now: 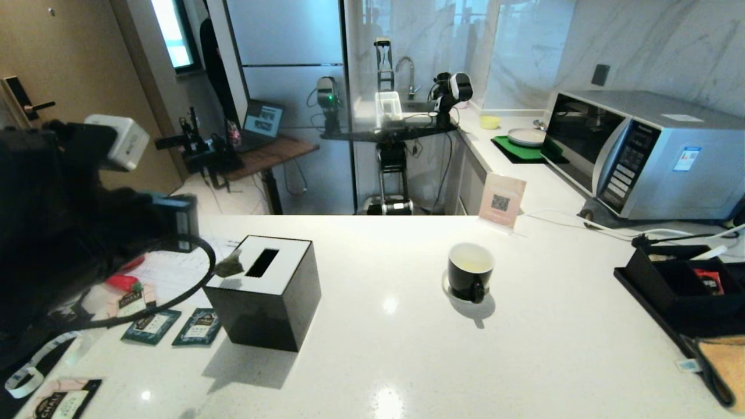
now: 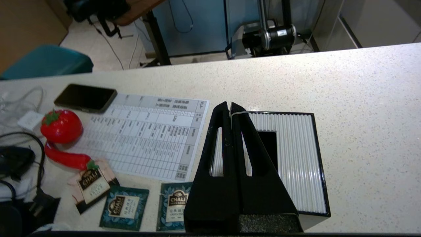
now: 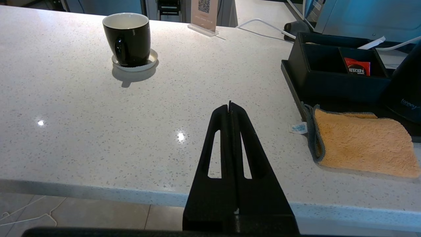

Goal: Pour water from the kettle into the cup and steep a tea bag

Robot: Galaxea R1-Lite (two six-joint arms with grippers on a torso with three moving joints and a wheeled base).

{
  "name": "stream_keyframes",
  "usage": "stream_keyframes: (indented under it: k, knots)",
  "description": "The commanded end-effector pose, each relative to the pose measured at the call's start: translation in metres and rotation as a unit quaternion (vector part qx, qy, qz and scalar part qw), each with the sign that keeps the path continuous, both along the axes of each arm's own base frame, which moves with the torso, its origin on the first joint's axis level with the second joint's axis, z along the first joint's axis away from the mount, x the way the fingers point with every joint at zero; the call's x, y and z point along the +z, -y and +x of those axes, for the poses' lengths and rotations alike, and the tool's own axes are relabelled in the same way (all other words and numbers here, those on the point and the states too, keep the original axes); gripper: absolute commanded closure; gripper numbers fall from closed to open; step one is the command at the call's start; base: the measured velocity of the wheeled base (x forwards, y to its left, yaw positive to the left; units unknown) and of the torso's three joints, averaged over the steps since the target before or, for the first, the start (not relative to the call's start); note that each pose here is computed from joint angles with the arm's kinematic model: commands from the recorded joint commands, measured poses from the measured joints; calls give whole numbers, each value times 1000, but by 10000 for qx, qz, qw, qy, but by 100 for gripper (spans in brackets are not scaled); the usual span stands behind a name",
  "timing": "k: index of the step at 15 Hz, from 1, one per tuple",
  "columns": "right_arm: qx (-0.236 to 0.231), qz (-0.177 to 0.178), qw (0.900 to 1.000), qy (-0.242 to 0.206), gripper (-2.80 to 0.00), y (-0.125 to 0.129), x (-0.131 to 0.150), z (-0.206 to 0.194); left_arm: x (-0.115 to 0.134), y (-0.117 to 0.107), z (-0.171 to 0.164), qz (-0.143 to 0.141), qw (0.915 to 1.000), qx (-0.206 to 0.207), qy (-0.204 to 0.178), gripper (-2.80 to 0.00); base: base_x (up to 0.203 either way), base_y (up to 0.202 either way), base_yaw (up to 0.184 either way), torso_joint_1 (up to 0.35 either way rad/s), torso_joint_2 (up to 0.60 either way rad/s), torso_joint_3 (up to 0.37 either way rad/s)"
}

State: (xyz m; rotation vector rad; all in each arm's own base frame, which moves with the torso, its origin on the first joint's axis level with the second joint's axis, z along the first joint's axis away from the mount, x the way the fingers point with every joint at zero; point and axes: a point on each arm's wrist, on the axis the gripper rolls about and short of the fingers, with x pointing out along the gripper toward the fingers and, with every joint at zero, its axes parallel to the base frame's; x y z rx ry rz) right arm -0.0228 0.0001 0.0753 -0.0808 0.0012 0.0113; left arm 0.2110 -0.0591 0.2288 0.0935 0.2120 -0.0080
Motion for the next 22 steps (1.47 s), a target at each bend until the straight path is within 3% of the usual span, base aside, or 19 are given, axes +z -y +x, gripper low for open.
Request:
stream_keyframes:
  k: [1,3,8,16,22]
  knots:
    - [5,-2,10000,1,0,0,0,0,-12,3,12,-96,9996,136,-230,0,0,0,0,0,0,0]
    - [5,-2,10000,1,0,0,0,0,-17,6,18,-254,9990,195,-318,0,0,0,0,0,0,0]
    - [5,-2,10000,1,0,0,0,0,-24,9,27,-244,9985,192,-449,0,0,0,0,0,0,0]
    - [5,-2,10000,1,0,0,0,0,-1,17,46,-369,9992,127,-35,0,0,0,0,0,0,0]
    - [5,-2,10000,1,0,0,0,0,-11,17,44,-327,9992,144,-194,0,0,0,0,0,0,0]
